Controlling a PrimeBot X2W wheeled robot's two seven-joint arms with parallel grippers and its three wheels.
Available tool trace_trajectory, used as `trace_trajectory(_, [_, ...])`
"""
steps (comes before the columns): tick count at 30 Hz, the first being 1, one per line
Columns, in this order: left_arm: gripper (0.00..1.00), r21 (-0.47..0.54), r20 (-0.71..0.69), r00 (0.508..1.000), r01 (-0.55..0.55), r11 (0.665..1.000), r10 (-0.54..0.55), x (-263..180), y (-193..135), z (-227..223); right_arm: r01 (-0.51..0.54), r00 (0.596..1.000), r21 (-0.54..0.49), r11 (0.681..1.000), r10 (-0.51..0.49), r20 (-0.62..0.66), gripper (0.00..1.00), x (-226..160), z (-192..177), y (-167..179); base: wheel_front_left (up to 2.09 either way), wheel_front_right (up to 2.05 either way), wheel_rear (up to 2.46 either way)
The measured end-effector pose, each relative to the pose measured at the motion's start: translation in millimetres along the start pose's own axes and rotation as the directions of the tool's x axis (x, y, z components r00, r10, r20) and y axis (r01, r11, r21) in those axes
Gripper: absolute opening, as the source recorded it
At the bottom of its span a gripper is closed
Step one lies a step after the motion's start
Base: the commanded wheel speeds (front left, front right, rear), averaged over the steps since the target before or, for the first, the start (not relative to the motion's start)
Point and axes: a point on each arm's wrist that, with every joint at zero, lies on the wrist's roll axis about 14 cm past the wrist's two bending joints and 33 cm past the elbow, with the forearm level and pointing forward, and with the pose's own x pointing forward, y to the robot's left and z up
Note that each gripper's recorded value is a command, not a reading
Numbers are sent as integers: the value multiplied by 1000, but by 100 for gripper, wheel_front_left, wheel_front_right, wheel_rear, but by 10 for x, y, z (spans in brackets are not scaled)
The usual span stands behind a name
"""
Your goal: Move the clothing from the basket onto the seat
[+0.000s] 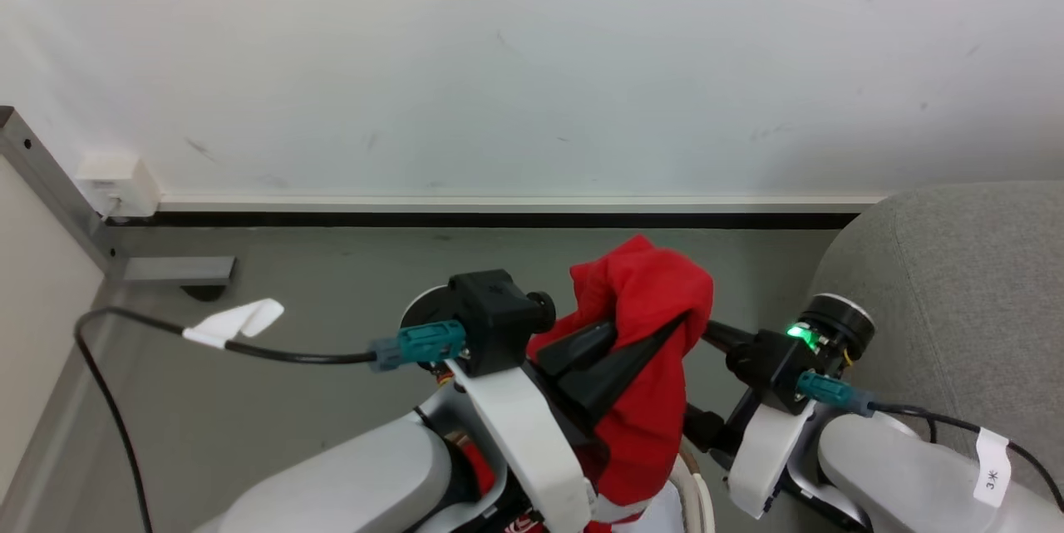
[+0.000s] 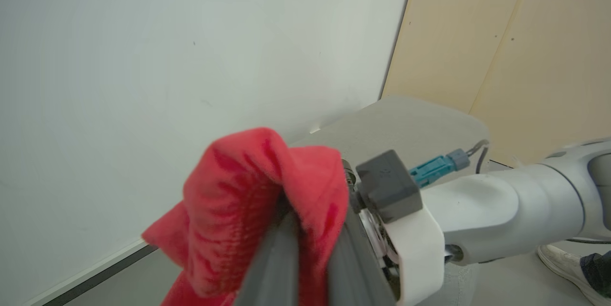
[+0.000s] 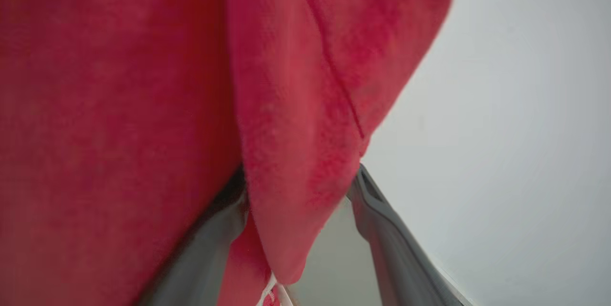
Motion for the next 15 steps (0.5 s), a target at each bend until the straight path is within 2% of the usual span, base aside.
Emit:
trace_trajectory(1, [0,-4,-2,1000,0,1000,0,1,-1,-9,-10,1000,15,1000,10,2,31,20,10,34,0,0,0])
trace_trajectory(2, [0,-8,-2,1000,2,1000,-2,2,-7,-13,-15,1000,24,1000,14,7,0,36,34,40,0,0,0])
trace_trajectory(5, [0,-11,0,1000,-7,1000,7,2,9,-22,-9,999,55,998,6,41,0,80,158,-3,0,0,0])
trace_trajectory(15, [0,-19,-7,999,-53,998,53,-30,144,-81,37,996,58,998,-41,75,0,3,280,-171,0,0,0])
